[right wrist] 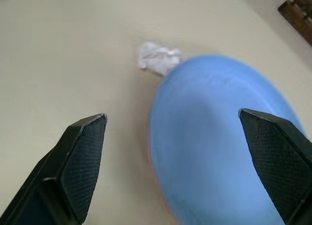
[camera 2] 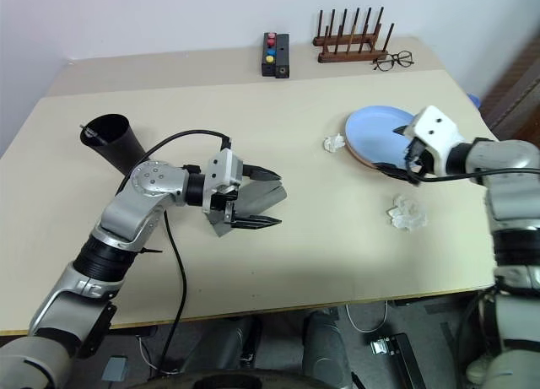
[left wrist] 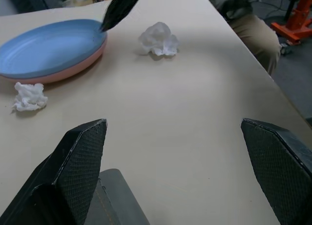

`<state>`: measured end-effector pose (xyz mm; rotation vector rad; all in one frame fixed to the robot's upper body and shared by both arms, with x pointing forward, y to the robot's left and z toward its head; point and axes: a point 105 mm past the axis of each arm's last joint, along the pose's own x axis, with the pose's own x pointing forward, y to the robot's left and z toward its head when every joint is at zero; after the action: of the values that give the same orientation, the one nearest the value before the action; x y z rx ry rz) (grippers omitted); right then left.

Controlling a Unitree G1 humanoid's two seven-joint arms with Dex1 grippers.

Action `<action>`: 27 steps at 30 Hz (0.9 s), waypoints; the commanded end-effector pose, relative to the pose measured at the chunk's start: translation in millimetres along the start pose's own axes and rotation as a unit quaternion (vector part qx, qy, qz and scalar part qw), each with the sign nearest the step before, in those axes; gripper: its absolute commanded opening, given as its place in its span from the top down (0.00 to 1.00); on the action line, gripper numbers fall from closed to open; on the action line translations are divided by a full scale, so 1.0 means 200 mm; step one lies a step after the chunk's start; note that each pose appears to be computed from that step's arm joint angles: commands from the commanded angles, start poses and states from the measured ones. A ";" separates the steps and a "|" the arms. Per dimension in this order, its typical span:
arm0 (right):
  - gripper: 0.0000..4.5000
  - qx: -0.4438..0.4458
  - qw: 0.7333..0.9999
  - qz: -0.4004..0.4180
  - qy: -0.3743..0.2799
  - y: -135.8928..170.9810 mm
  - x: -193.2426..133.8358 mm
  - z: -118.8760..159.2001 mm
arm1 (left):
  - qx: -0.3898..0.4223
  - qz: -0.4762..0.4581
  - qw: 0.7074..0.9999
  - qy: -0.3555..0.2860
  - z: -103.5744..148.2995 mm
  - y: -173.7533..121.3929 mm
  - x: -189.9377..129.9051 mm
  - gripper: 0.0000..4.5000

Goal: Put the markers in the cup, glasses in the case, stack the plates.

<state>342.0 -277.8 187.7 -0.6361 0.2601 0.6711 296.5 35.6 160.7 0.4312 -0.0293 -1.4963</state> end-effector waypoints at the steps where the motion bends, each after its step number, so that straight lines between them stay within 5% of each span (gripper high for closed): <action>1: 0.02 0.041 0.999 0.012 0.026 0.05 -0.12 -0.05 | 0.016 -0.010 1.000 -0.013 0.04 0.00 0.01 0.00; 5: 0.02 0.113 0.989 0.039 0.086 0.16 -0.18 -0.21 | 0.020 -0.018 1.000 -0.015 0.03 0.00 0.03 0.00; 15: 0.02 0.153 0.980 0.047 0.122 0.23 -0.14 -0.36 | 0.024 -0.023 0.999 -0.016 0.04 0.00 0.03 0.00; 18: 0.27 0.156 0.979 0.045 0.121 0.23 -0.12 -0.39 | 0.023 -0.018 0.999 -0.013 0.03 0.01 0.02 0.00; 24: 0.97 0.148 0.981 0.044 0.116 0.22 -0.11 -0.38 | 0.020 -0.012 1.000 -0.008 0.02 0.01 0.00 0.00; 27: 0.99 0.136 0.984 0.036 0.105 0.20 -0.11 -0.36 | 0.020 -0.009 1.000 -0.008 0.02 0.01 0.00 0.00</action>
<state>293.9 -310.6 110.9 -0.4128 0.6135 0.6293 299.2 33.7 157.1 0.4342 -0.0242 -1.5252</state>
